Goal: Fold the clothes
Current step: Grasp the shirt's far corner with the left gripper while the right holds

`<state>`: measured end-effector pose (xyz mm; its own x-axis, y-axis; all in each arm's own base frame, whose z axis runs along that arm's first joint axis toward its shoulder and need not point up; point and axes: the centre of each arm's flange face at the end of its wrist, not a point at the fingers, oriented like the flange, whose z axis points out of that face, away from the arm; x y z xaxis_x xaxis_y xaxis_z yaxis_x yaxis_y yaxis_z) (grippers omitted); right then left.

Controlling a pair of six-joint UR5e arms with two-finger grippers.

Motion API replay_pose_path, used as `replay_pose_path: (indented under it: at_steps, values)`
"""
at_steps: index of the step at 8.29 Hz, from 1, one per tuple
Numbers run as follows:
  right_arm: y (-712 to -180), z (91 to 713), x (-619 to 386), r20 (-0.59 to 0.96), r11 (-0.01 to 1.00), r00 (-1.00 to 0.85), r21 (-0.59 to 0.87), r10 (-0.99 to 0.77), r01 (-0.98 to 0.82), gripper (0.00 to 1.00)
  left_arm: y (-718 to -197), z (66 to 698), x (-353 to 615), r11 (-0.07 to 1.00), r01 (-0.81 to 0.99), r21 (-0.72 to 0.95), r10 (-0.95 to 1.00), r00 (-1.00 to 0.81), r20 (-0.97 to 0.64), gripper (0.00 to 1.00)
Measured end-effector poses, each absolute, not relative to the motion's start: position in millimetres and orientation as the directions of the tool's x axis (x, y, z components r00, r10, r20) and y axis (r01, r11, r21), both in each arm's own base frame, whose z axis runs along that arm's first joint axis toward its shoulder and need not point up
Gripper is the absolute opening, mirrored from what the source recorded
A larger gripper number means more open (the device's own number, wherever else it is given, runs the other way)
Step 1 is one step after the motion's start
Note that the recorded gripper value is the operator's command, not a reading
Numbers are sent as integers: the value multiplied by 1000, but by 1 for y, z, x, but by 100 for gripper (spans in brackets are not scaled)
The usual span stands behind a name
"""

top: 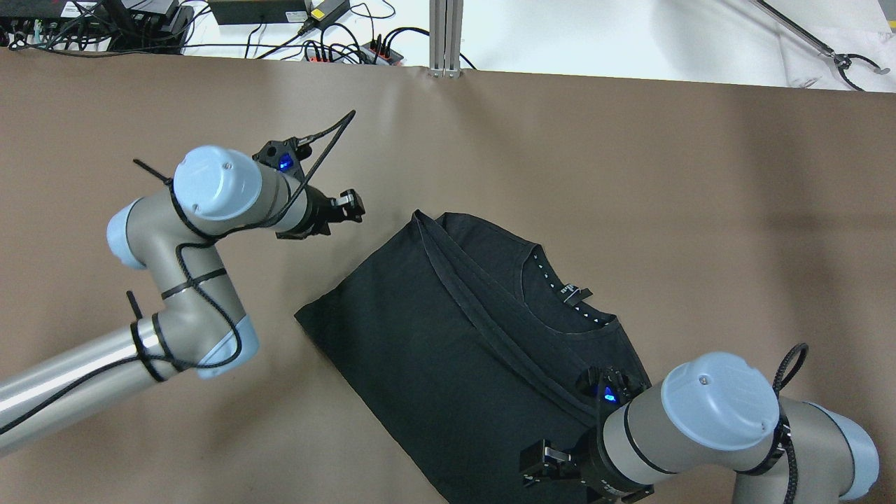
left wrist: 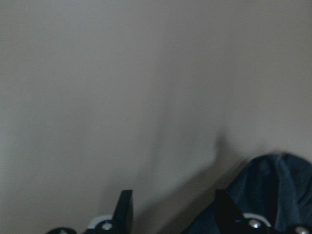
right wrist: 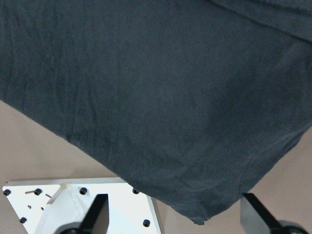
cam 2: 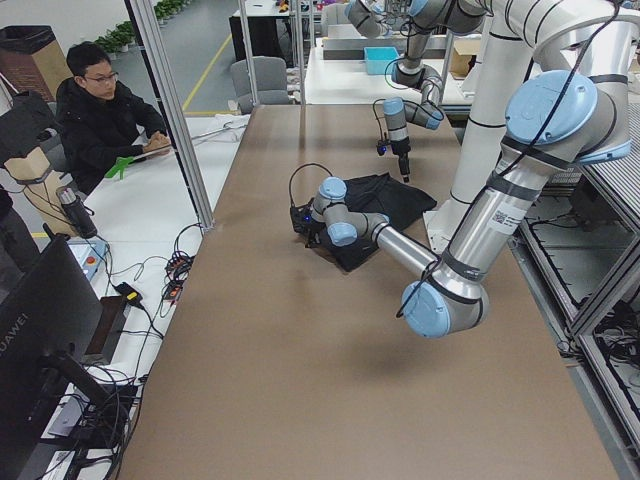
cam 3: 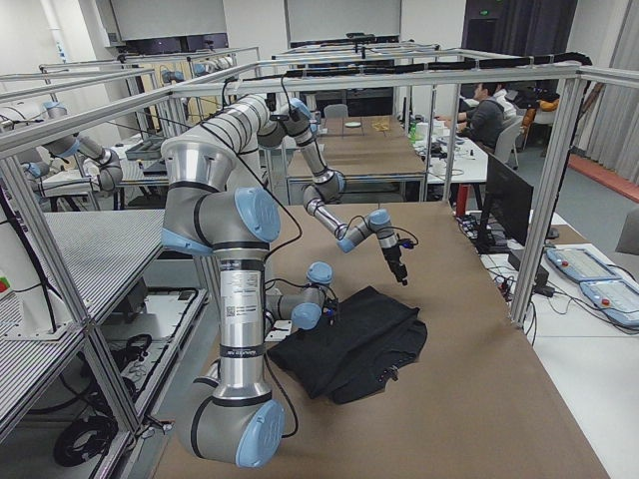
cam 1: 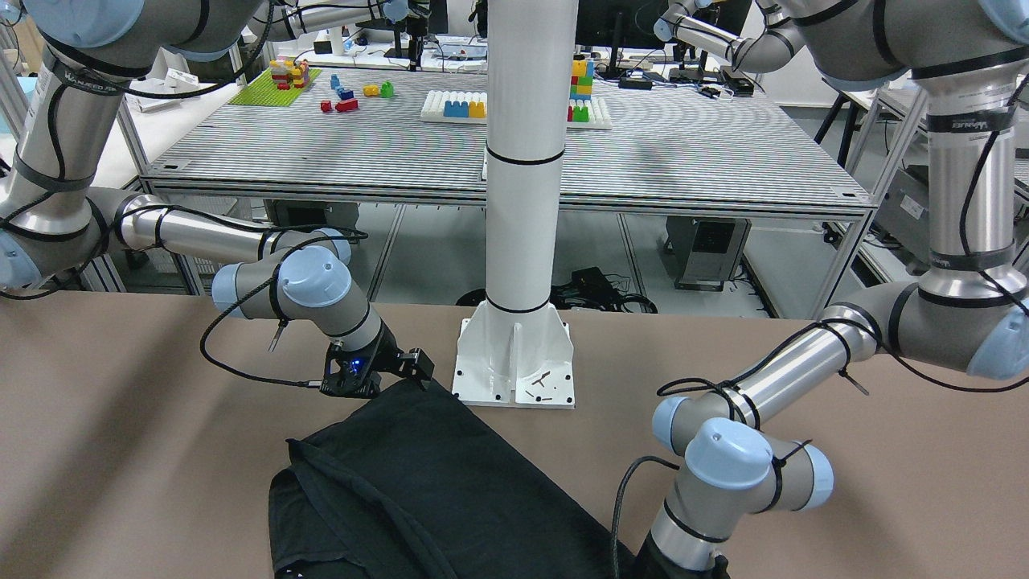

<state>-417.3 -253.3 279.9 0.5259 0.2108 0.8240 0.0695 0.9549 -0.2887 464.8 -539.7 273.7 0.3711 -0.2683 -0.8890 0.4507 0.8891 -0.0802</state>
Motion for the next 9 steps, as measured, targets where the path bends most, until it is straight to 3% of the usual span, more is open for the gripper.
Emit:
replay_pose_path:
  at_steps: [4,9]
  values:
    - [-272,288,-417,813,959,533,-283,234,10,95,-429,346,443,904,412,-117,-298,408,-863,68]
    - [-275,292,-417,810,959,536,-285,238,4,95,-417,358,461,911,393,-121,-298,428,-853,66]
